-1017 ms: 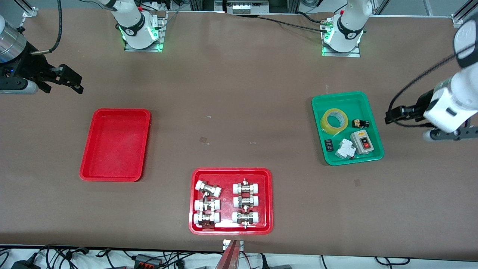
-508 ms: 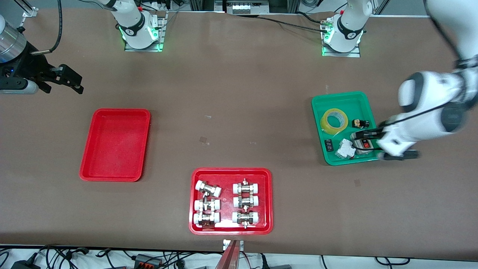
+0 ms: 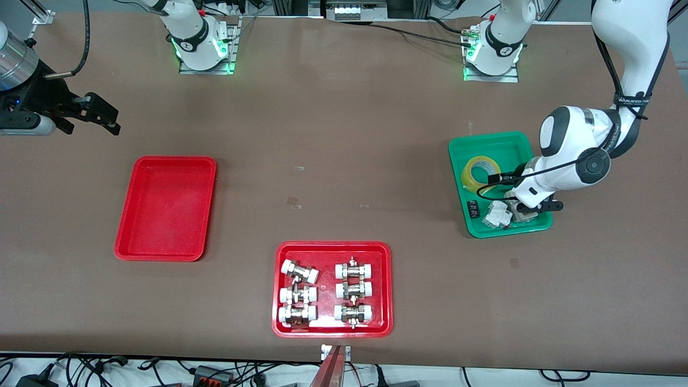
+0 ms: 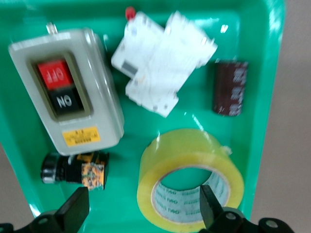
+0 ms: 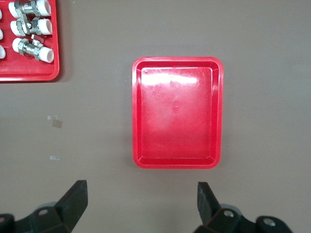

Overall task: Left arm passes tape to right arm into tray
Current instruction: 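Lower the left gripper and close it on the tape roll's rim, then lift the tape roll off the green tray with the left gripper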

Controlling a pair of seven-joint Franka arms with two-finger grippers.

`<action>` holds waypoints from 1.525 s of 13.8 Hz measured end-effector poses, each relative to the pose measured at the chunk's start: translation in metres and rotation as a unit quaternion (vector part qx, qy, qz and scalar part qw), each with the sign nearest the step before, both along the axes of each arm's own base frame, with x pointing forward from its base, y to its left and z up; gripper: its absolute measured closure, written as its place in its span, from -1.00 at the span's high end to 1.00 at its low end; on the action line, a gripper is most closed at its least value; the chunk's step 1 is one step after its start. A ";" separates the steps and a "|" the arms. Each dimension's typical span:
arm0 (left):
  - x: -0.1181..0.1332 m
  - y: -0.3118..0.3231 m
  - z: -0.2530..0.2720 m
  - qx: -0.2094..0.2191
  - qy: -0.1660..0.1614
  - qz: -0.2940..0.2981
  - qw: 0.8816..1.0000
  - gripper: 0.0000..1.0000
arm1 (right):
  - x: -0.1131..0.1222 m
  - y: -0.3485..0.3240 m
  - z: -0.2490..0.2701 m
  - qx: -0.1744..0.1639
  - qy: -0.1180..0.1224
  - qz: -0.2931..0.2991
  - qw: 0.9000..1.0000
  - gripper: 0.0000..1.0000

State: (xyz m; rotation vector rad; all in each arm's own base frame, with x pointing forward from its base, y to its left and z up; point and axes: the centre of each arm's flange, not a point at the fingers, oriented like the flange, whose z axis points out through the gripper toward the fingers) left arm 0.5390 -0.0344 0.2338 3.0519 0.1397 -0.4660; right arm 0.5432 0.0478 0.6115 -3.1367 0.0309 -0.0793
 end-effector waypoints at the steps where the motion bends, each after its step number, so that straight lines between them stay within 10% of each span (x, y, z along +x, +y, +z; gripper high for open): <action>1: -0.005 0.000 -0.004 0.001 0.004 0.000 1.000 1.00 | 0.000 0.000 0.000 0.000 0.000 0.000 1.000 1.00; 16: -0.023 -0.001 -0.029 0.002 -0.008 -0.005 1.000 0.99 | 0.000 0.000 0.000 0.000 0.000 0.000 1.000 1.00; 21: -0.022 -0.003 -0.029 0.002 -0.010 -0.006 1.000 -0.05 | 0.000 0.000 0.000 0.000 0.000 0.000 1.000 1.00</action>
